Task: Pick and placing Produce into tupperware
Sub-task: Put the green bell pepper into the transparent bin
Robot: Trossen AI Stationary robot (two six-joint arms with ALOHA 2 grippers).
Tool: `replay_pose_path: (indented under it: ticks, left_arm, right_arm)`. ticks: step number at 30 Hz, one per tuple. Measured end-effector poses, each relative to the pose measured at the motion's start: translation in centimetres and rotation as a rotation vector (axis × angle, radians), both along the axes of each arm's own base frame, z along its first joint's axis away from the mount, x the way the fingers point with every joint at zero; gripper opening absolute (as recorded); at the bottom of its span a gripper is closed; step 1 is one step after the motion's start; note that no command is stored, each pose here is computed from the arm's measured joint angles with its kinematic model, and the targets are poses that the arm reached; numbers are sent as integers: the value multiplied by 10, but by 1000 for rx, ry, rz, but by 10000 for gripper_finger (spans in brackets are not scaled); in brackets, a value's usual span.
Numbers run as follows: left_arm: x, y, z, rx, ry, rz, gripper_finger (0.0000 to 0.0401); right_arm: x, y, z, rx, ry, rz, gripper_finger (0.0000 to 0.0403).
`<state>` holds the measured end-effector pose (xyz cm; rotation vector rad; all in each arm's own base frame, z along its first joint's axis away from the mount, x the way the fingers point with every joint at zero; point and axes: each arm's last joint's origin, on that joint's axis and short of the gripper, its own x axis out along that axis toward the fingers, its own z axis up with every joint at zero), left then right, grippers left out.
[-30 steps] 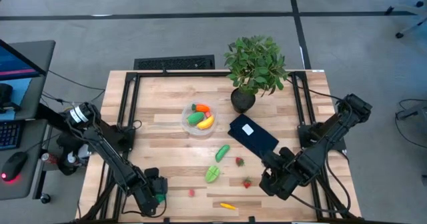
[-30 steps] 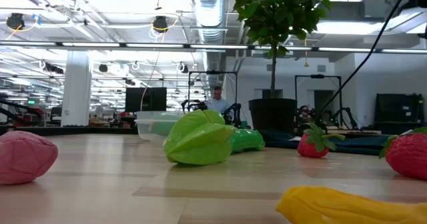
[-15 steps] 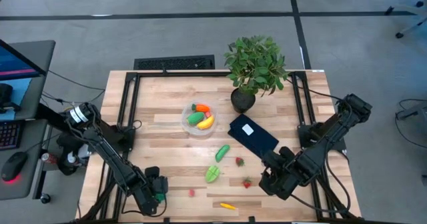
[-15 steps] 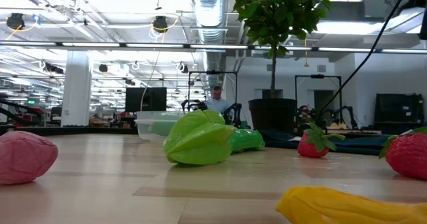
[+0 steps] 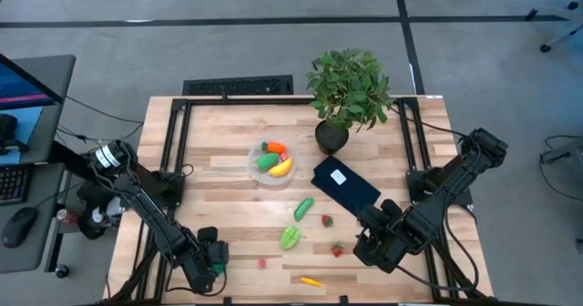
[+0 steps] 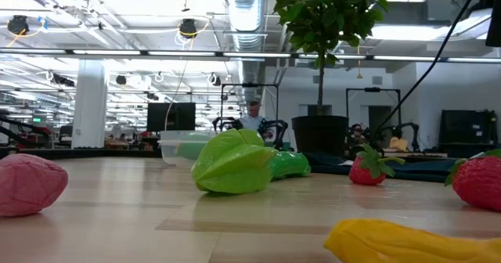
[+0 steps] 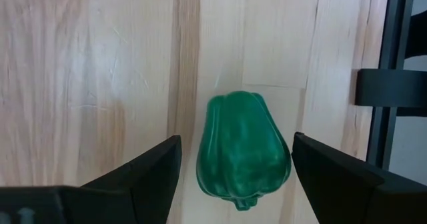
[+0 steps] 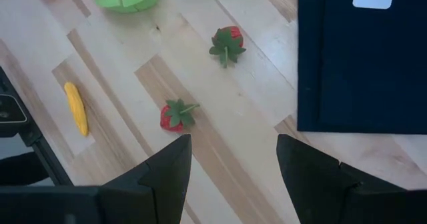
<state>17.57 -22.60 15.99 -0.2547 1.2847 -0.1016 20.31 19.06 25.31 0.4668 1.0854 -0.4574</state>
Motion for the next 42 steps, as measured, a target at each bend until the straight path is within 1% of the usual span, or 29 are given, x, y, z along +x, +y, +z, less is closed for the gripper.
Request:
replay_pose_path:
  ticks: [18,22,26,35,42]
  left_arm:
    - [-1,2,-1,33,-13,-14,272]
    - [-1,-1,-9,51,13,-21,272]
    - [0,-6,-16,33,36,-17,272]
    - [0,-5,-17,28,42,14,272]
    - [0,-6,-17,22,42,25,249]
  right_arm:
    - [0,0,0,-13,-13,-4,214]
    - [0,0,0,-11,-14,-4,214]
    - [0,0,0,-7,-15,-14,214]
    - [0,0,0,-3,-16,-20,214]
    - [1,0,0,-2,-17,-21,214]
